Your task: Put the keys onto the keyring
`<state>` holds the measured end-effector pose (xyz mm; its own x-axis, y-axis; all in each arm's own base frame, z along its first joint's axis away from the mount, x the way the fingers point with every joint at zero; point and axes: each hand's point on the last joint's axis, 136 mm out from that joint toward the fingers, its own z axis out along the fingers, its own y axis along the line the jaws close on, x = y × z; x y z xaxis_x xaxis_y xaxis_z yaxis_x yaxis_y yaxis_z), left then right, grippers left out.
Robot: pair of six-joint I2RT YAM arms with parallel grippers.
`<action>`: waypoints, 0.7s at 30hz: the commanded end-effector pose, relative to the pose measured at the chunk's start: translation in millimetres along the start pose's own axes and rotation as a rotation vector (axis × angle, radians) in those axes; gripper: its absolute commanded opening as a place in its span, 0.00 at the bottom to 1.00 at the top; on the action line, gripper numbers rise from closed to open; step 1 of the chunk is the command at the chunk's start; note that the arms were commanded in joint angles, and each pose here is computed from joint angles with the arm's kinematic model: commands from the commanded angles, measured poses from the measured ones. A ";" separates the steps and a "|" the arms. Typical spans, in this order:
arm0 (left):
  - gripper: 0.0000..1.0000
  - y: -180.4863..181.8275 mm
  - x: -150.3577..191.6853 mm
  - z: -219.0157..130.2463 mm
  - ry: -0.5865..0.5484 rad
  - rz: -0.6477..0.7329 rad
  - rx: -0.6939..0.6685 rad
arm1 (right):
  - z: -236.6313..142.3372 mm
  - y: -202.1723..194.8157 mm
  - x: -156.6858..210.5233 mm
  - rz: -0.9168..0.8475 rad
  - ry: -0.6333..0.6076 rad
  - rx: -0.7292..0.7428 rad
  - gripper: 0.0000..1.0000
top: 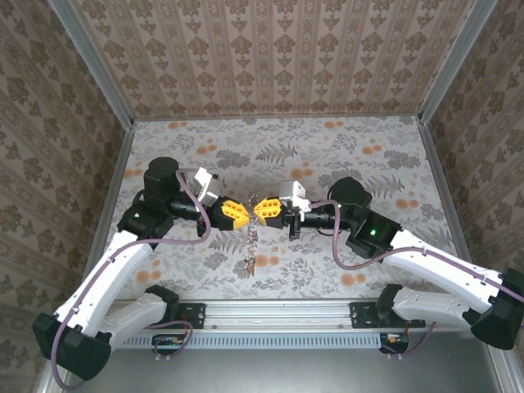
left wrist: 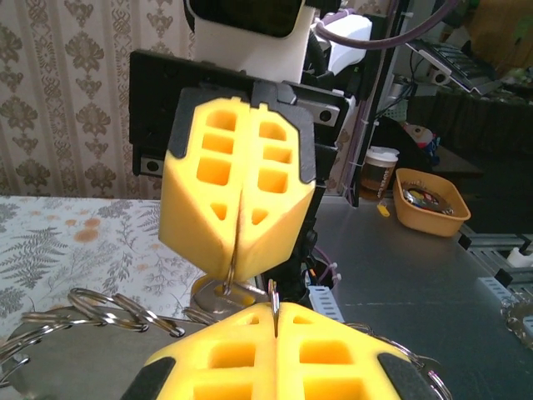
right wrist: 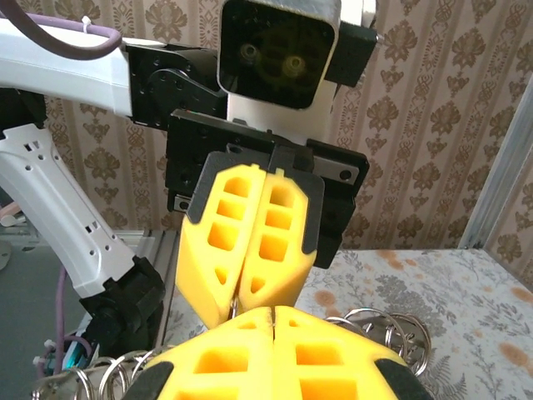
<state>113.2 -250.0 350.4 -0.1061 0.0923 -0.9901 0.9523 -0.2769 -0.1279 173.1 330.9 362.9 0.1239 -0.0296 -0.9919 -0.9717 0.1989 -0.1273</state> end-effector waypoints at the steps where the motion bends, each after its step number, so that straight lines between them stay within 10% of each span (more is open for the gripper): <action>1: 0.00 -13.3 -18.0 0.4 -0.021 0.052 0.055 | -3.4 -0.5 1.4 -0.019 0.004 0.014 0.00; 21: 0.00 7.1 -20.3 5.5 -0.049 0.054 -0.003 | -7.0 0.0 -13.9 0.008 -0.070 0.021 0.00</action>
<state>124.1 -257.8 361.3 -0.0967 0.0562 -0.9937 0.9603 -0.2571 -0.1080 166.9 322.9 371.2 0.1207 0.0053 -0.9927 -0.9716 0.2058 -0.1170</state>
